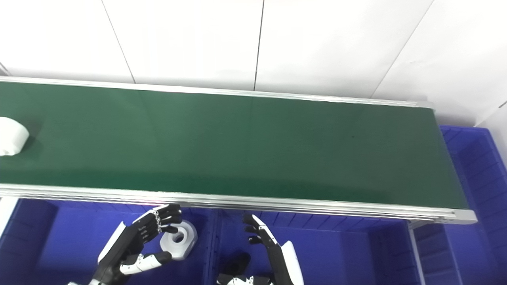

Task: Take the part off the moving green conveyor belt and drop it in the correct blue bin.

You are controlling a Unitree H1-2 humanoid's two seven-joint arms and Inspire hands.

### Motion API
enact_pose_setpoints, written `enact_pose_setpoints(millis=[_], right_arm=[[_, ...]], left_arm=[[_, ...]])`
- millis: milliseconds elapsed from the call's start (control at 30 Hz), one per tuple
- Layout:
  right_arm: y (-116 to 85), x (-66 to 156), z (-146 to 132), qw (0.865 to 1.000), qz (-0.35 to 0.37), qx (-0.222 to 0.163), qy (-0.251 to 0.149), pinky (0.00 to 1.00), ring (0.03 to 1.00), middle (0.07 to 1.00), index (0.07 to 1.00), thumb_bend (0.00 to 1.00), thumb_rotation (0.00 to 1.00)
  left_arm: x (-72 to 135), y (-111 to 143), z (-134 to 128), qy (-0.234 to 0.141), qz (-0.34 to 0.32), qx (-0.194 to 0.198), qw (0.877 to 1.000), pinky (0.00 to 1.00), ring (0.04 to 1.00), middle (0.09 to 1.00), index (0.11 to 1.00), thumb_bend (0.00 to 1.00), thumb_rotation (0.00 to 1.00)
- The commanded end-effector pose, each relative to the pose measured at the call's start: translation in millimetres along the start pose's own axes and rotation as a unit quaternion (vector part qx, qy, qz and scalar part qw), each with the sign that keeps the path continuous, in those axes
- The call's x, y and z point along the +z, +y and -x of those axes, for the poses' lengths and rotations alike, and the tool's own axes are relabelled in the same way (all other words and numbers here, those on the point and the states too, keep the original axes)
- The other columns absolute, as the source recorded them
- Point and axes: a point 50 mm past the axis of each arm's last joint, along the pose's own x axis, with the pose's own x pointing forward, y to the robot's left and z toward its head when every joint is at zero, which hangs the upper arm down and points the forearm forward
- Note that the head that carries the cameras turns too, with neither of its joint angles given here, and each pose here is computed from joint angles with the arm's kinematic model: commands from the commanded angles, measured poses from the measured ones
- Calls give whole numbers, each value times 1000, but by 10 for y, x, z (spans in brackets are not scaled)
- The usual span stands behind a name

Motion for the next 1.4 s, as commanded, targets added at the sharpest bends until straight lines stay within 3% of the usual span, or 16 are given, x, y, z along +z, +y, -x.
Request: enact_pose_setpoints(millis=[0,767,1367], right_arm=[[17,102,-22,1000,-12,-13,-26,719,813,849,879,939,356],[39,103,-50,999,-22,-18,-32,722,814,844,884,945,364],[29,74,-57,999,-19,-14,-29,718,810,843,886,934,343]], left_arm=[[36,6,54,-11,-13,-11,1000,652,745,785,776,881,492],[42,27,60,-9,-60,-29,998,596,704,754,774,892,448],[25,-38,38,-17,-91,-17,996,560,683,746,783,966,268]])
